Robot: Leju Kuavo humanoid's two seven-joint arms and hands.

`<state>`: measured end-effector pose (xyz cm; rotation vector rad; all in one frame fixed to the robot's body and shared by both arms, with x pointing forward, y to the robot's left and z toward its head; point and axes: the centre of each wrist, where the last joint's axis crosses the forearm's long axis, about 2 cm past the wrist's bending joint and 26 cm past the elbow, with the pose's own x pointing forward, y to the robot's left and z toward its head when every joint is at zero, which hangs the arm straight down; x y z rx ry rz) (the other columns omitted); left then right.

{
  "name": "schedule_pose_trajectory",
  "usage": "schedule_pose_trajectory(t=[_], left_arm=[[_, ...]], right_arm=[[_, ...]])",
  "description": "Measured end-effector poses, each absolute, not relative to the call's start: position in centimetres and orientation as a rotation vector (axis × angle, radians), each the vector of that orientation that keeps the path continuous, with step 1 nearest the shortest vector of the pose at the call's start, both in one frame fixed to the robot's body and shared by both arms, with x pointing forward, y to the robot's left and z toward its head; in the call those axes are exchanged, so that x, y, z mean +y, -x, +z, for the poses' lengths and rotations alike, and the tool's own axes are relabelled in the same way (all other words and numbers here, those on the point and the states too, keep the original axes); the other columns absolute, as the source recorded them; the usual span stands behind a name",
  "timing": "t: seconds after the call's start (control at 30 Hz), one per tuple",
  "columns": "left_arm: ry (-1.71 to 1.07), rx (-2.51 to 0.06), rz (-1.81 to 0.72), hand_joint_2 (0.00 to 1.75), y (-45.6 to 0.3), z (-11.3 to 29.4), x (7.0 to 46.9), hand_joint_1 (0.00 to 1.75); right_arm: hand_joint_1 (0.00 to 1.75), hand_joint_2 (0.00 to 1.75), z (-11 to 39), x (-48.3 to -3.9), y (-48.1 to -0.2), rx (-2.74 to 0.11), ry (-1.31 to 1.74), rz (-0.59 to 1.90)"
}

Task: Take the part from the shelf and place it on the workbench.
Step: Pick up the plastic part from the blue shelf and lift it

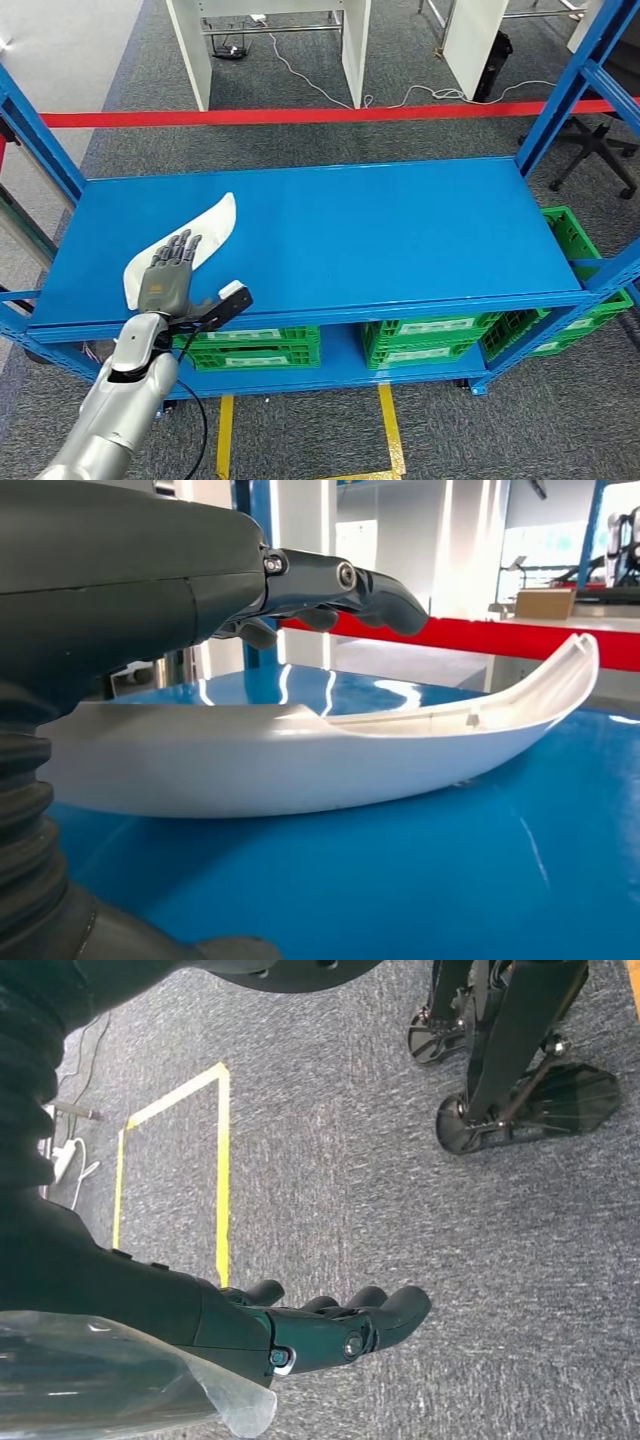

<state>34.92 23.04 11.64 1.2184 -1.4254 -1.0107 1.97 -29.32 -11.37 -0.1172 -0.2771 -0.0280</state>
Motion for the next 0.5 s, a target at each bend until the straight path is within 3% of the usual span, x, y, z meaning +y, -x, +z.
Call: schedule_pose_trajectory(t=[0.5], left_arm=[[-1.286, -1.215, -1.058, 1.75, -38.3, 13.2, 24.2, 0.0]], right_arm=[[0.0, 1.75, -11.4, -29.4, -2.0, -0.271, 0.109, -0.01]])
